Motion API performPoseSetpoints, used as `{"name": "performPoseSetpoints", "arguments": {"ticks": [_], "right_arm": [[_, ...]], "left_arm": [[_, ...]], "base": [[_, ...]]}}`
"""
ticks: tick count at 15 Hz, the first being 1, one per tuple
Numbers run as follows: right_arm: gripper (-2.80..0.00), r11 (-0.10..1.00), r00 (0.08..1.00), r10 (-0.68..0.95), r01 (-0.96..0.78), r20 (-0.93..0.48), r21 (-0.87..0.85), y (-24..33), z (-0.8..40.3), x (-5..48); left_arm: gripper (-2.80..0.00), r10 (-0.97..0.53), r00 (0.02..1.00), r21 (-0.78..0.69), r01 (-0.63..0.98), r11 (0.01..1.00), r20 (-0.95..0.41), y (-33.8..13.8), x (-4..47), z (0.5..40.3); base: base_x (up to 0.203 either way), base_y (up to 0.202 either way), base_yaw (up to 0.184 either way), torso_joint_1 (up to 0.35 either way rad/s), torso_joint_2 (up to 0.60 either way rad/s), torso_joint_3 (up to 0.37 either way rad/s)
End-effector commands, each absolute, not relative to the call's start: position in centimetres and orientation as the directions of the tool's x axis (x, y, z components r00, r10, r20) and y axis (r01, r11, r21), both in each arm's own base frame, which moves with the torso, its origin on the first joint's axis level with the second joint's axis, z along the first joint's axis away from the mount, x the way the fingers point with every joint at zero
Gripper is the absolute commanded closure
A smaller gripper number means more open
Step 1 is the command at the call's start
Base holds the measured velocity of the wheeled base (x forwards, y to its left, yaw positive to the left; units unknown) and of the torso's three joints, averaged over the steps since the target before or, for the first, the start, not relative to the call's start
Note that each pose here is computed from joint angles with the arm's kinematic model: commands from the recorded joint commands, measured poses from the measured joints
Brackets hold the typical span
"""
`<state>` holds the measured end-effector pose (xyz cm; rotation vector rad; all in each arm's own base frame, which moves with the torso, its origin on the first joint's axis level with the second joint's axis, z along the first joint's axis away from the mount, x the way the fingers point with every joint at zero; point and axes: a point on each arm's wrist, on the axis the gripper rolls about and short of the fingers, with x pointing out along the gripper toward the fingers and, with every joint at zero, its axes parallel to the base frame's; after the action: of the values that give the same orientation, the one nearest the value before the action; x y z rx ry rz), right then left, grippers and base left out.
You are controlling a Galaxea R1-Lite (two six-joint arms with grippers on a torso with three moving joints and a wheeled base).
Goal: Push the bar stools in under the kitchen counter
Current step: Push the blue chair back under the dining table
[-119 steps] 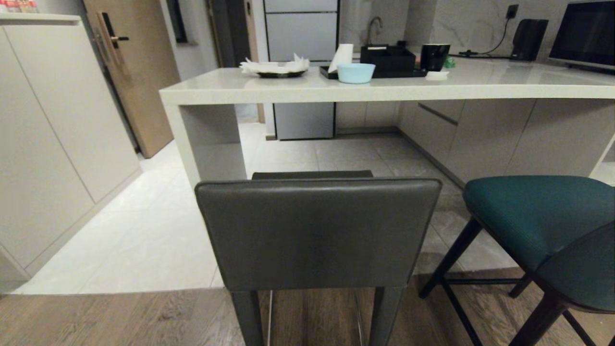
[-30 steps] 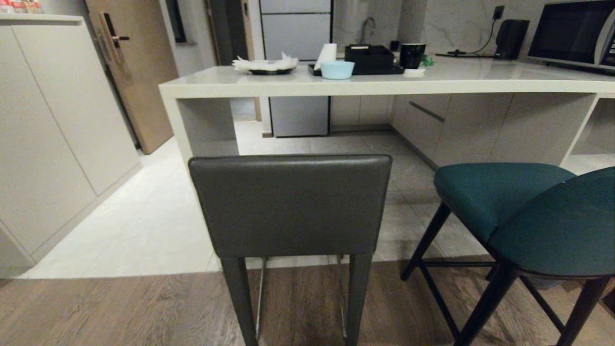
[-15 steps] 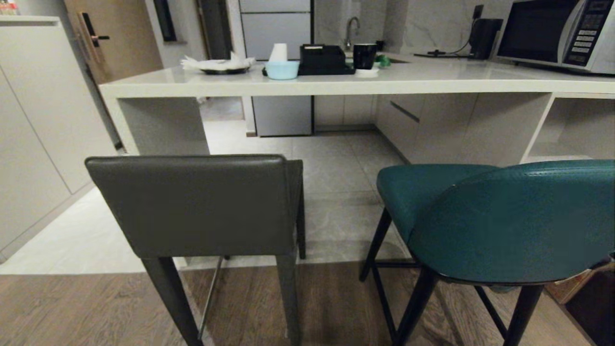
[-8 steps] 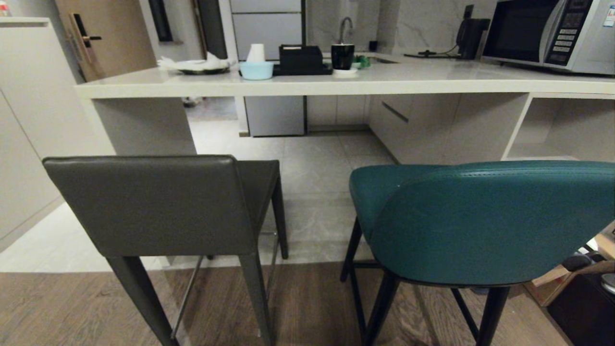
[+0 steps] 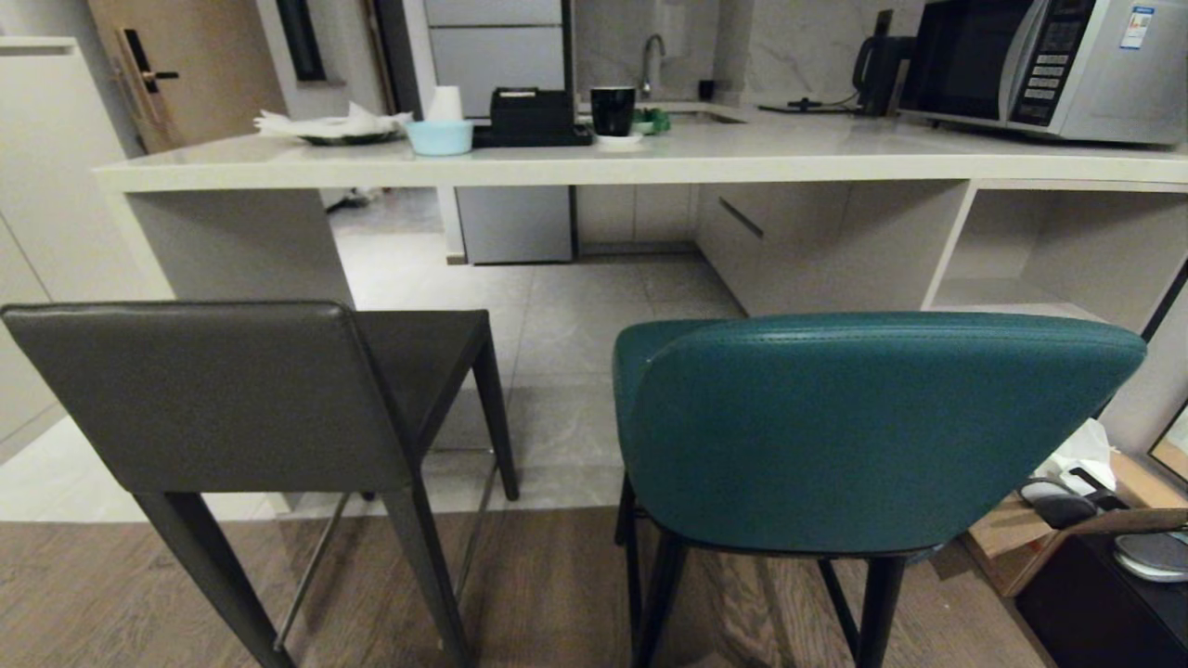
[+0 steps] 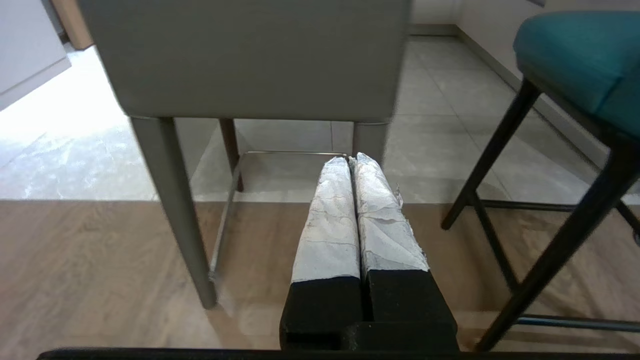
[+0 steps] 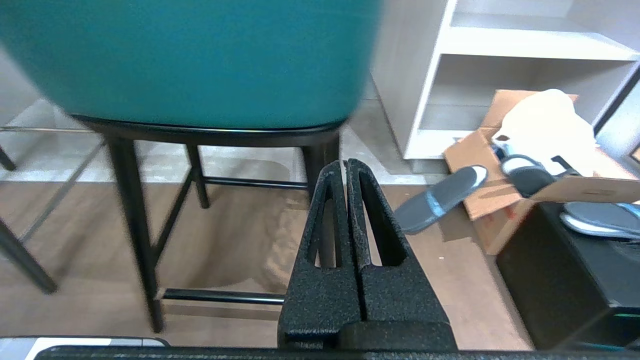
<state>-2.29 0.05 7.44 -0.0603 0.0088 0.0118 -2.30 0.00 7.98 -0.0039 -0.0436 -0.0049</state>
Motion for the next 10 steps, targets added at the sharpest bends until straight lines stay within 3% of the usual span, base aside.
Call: {"name": "performPoseSetpoints", "arguments": {"ticks": [1,10], "right_arm": [[0.0,0.998,1.0,0.012,-0.013,-0.011,-0.06,0.06,7.44,-2.28],[0.0,0.998,1.0,0.012,-0.013,-0.011,-0.06,0.06,7.44,-2.28]], "left_arm": [[0.0,-0.005,1.0,-0.005,0.005,1.0,0.025,0.0,-2.15,7.43],[0.0,-0.005,1.0,-0.005,0.005,1.0,0.025,0.0,-2.15,7.43]], "base": [[0.0,-0.193,0.004,0.004,0.0,0.005],[0.0,-0.195,0.0,0.002,0.0,0.003]]}}
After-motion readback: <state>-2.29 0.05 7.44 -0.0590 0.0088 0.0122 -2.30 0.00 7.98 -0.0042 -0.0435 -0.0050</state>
